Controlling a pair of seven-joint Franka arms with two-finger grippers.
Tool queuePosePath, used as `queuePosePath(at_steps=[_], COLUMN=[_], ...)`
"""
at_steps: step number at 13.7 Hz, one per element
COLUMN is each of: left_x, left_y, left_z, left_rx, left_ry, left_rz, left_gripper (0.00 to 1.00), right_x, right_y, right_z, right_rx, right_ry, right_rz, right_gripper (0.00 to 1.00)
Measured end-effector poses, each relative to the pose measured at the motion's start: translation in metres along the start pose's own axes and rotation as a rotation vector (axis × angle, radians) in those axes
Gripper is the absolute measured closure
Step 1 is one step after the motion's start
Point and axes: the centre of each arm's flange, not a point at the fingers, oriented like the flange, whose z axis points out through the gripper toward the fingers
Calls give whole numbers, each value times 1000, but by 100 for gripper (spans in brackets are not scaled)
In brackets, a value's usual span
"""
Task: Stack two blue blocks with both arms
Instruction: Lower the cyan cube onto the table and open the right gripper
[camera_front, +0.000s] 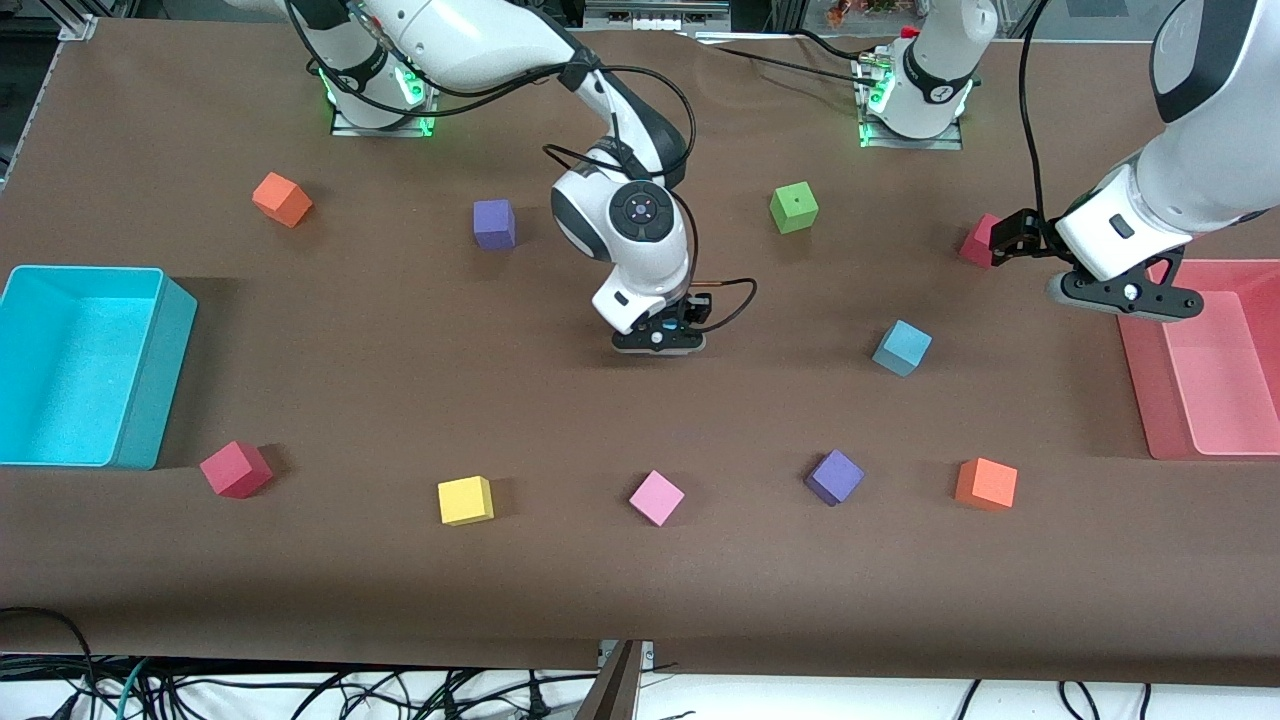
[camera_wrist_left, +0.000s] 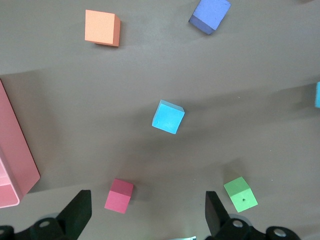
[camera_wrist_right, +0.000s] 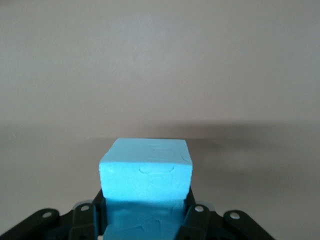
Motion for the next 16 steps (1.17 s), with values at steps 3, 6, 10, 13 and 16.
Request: queuePosePath(at_steps=[3, 6, 10, 13, 16], left_x=[0, 1, 2, 5, 8], left_y=[0, 0, -1, -2, -3], left_z=[1, 1, 3, 10, 15], left_rx=[0, 0, -1, -4, -5], left_ry=[-1, -2, -6, -19, -28], left_rz=[0, 0, -2, -2, -2], left_gripper=[0, 0, 0, 0, 0], right_x=[-13, -16, -13, -1, 33], right_y=[-9, -10, -12, -14, 5], right_z=[19, 24, 19, -2, -41], right_rx=[4, 1, -4, -1, -16], right_ry=[-8, -12, 13, 34, 45], right_rz=[8, 7, -18, -47, -209], right_gripper=[43, 40, 14, 0, 0])
